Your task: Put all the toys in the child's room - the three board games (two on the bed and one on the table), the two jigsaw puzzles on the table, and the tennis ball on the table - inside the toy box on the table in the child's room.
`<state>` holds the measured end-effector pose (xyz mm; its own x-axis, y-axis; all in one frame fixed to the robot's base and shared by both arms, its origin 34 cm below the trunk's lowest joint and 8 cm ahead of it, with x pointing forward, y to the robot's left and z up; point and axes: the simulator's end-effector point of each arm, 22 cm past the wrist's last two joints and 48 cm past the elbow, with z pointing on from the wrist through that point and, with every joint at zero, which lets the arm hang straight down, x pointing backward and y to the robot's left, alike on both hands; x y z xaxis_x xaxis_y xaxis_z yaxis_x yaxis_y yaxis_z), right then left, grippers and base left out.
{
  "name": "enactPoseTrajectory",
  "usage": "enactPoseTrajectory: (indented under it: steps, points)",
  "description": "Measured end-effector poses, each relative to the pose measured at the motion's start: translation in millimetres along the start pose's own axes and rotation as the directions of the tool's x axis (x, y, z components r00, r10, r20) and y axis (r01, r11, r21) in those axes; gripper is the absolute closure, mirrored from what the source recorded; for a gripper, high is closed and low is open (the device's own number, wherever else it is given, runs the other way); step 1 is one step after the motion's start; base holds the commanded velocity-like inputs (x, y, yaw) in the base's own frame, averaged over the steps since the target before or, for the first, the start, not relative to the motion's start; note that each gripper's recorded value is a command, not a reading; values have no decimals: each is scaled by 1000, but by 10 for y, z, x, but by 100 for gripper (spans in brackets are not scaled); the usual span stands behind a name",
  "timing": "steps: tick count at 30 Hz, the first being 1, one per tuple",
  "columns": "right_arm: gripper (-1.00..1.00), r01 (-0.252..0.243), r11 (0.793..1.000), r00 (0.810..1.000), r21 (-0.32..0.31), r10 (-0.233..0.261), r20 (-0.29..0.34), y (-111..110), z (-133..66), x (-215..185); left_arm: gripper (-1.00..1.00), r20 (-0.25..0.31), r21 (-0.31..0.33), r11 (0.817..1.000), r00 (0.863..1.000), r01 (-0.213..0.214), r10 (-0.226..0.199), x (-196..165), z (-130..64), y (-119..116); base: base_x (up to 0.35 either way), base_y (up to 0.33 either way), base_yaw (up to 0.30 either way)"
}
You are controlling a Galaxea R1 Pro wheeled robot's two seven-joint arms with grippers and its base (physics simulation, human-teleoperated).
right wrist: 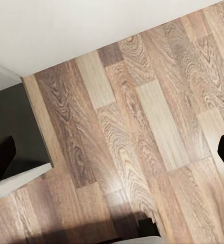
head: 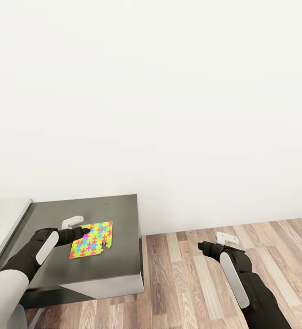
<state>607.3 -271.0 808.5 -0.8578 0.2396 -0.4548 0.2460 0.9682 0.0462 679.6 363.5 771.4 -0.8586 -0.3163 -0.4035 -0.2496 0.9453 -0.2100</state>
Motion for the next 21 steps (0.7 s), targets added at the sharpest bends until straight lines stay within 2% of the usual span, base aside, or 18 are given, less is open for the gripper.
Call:
enactPoseTrajectory:
  steps: [11,21]
  points:
    - [-100,1,1000,1000,-4,-1,5,14,-7,-13,-100,-2,0,1000,1000,0,0,9,8,2,0,0,0]
    - [-100,2,999,1000,-47,-2,8,109,-15,-24,-100,-2,0,1000,1000,0,0,11,9,1,0,-17,0]
